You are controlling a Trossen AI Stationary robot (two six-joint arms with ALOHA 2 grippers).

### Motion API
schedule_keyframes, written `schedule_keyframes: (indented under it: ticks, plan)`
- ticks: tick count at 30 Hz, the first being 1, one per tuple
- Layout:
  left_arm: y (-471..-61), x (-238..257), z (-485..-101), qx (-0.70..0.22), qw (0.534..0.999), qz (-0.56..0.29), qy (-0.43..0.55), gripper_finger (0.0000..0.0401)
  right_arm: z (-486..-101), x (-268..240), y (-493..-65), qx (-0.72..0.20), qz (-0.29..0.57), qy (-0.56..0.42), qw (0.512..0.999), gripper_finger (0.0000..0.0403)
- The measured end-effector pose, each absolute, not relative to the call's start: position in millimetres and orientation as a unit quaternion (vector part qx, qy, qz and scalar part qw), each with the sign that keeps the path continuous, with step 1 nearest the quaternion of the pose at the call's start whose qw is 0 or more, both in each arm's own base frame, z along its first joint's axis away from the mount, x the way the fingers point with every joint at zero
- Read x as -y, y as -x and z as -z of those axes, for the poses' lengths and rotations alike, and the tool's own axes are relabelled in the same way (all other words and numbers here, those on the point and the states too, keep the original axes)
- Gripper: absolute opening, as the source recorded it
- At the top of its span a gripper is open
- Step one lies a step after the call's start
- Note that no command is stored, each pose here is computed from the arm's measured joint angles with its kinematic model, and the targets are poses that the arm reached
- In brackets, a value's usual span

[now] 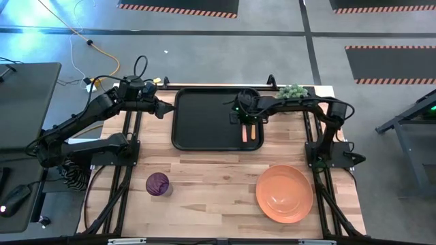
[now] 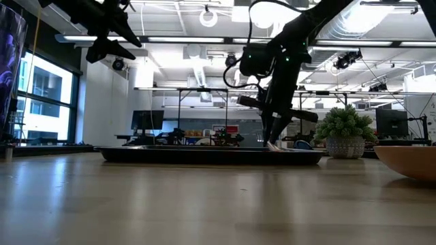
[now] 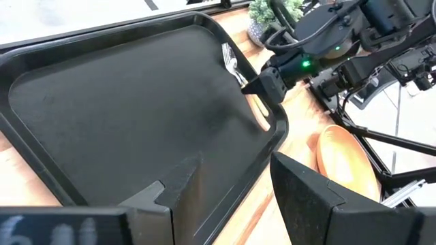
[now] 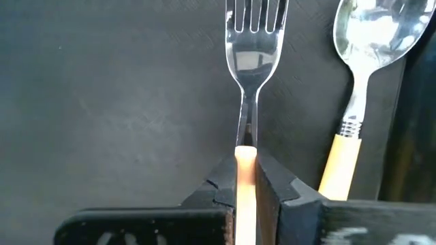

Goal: Pick and place plate/cup/fork/spoon on tray
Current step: Put the orange fork on the black tray to the left of the orange spoon

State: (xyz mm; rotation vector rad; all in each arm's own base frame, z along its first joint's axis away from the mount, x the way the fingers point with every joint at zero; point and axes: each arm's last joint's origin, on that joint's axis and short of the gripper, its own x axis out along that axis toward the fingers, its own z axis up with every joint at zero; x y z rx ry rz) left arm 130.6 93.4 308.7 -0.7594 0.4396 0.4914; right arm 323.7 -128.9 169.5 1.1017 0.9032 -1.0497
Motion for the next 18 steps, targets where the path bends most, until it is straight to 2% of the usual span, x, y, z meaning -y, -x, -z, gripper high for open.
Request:
schedule_keyframes:
  ticks: [8, 18]
  plan:
    - [-131, -93, -309, -0.210, 0.876, -0.235, 0.364, 0.0163, -169, 140, -318, -0.389, 0.471, -0.495, 0.618, 0.0005]
    - [-131, -93, -309, -0.211, 0.876, -0.235, 0.364, 0.0163, -148, 142, -323, -0.419, 0.453, -0.512, 0.598, 0.0008]
